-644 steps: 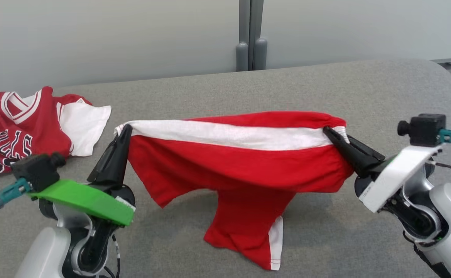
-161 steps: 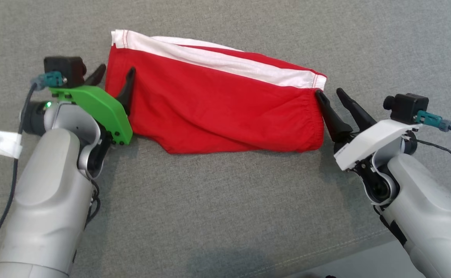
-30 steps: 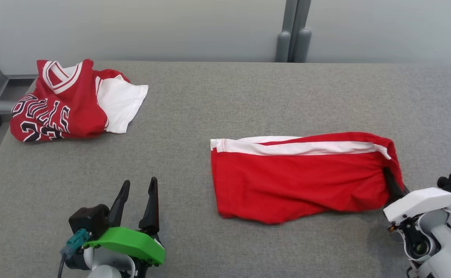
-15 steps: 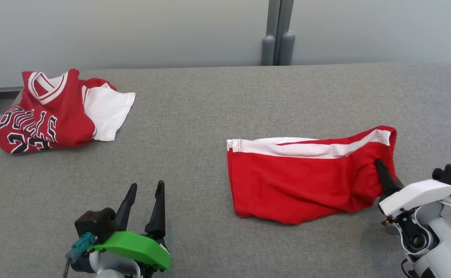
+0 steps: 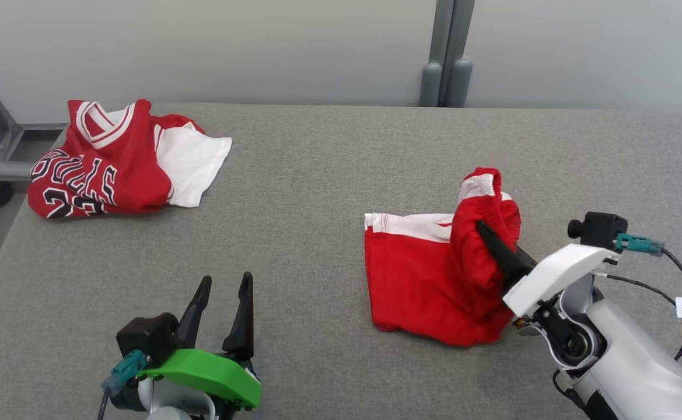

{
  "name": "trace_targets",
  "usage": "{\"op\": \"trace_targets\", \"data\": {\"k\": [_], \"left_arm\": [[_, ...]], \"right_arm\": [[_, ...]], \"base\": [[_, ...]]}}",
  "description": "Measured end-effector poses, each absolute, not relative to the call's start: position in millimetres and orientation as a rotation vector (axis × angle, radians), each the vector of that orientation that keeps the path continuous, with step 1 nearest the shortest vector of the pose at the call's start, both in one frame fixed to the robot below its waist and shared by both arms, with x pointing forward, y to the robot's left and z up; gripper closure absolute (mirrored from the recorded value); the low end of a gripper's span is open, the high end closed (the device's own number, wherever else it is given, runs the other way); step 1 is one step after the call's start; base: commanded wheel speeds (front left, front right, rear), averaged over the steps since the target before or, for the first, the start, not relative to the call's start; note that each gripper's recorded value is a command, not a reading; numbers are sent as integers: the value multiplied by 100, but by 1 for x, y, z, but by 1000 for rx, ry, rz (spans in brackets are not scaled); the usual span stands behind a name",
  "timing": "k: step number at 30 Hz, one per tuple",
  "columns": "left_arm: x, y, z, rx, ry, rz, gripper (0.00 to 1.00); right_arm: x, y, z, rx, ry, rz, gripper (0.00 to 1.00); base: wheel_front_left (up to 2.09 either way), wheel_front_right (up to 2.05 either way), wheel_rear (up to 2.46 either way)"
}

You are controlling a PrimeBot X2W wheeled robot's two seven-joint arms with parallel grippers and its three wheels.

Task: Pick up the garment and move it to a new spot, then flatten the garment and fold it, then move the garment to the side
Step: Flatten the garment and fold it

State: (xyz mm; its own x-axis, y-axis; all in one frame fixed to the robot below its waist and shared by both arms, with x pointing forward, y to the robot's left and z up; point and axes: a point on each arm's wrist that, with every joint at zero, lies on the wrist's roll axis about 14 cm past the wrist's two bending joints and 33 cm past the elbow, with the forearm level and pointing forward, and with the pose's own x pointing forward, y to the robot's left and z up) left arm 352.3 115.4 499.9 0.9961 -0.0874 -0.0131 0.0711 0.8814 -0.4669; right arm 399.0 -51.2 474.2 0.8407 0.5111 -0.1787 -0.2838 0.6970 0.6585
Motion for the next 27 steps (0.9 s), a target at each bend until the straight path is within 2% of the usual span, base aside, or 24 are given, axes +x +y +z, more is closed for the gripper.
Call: {"op": "trace_targets", "data": {"k": [6, 16, 17, 18, 19, 20, 21, 22, 27], "left_arm": [[347, 127, 506, -488, 9, -50, 0], [337, 144, 505, -494, 0, 9, 0], [336, 146, 504, -494, -1, 16, 0], [335, 148, 504, -494, -2, 22, 0], [335, 150, 504, -494, -2, 30, 0], [334, 152, 504, -496, -2, 37, 0], [334, 154, 503, -497, -2, 43, 0], [334, 155, 503, -499, -2, 49, 0], [333, 160, 502, -501, -2, 65, 0]], "right_arm": [[391, -20, 469, 654, 424, 525, 100], [387, -6, 441, 547, 532, 506, 100], [388, -5, 439, 534, 541, 507, 96], [388, -2, 439, 516, 543, 515, 84], [388, 1, 439, 494, 543, 525, 67], [389, 4, 438, 474, 543, 535, 58], [389, 8, 438, 456, 547, 547, 24], [388, 12, 438, 438, 548, 560, 0], [388, 22, 442, 375, 530, 600, 0]], "base": [[0, 0, 0], [0, 0, 0], [0, 0, 0], [0, 0, 0], [0, 0, 0], [0, 0, 0], [0, 0, 0], [0, 0, 0], [0, 0, 0]]}}
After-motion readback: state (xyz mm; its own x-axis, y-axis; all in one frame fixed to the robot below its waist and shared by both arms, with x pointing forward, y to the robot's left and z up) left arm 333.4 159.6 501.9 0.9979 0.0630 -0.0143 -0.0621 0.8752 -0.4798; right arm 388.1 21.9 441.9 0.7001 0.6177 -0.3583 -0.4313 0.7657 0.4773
